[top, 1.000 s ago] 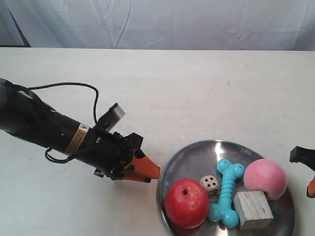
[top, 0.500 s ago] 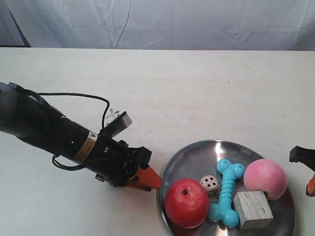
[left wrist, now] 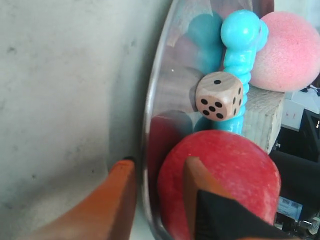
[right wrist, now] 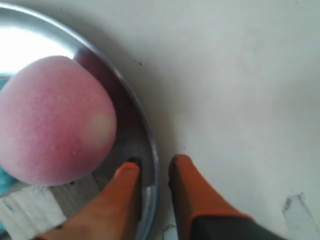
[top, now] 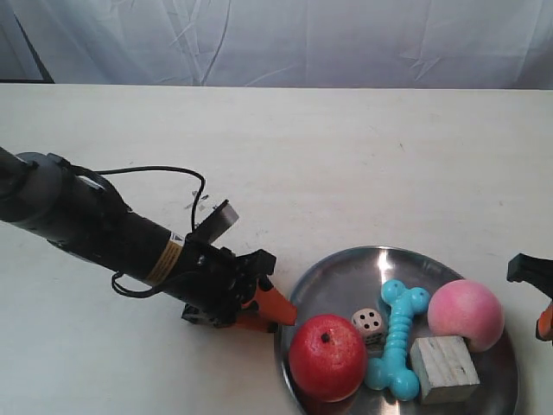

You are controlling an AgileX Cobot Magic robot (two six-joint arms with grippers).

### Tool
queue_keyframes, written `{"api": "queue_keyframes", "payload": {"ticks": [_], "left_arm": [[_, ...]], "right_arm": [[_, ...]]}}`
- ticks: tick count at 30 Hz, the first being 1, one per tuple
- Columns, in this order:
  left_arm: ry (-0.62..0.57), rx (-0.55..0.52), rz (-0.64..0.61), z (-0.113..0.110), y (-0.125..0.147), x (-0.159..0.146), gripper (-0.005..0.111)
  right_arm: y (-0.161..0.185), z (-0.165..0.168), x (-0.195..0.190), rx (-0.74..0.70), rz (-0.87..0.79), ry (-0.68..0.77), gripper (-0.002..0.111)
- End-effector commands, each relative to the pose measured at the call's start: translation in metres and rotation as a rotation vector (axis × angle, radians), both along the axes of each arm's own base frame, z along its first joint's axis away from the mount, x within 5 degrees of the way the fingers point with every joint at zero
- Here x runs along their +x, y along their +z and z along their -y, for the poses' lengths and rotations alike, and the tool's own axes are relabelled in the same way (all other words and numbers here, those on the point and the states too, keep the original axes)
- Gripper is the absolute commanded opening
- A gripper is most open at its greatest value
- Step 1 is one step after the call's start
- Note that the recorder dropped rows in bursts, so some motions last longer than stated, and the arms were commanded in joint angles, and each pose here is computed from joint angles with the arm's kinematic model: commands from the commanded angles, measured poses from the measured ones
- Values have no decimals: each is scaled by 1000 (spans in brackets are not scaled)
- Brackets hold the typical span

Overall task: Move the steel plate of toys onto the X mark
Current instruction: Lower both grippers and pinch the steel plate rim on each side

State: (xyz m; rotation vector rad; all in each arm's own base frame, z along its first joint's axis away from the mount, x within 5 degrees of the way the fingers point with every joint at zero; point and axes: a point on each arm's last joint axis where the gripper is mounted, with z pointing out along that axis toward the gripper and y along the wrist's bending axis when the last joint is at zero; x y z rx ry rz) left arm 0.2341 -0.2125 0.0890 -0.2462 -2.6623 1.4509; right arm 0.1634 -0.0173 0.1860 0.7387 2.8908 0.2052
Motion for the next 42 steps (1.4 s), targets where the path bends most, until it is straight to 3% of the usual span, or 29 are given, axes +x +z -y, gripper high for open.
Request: {"api": "queue_keyframes", "payload": {"ticks": [1, 7, 12, 23, 30, 42], "left_arm": [[-8, 7, 5, 3, -4, 3, 32], [-4, 5, 3, 4, -5, 4, 32], [-2, 4, 2, 4, -5, 4, 32], [-2, 6, 3, 4, -5, 4, 32], [-2, 6, 3, 4, -5, 4, 32], [0, 5, 3, 4, -5, 5, 32]], "right_arm": [[-1, 1, 1, -8, 16, 0, 23], [-1, 9, 5, -103, 63, 51, 23], [-8, 3, 4, -25, 51, -33, 23], [-41, -7, 12, 137, -126, 3, 23], [-51, -7, 11, 147, -204, 18, 23], [-39, -2, 9, 80, -195, 55, 23]]}}
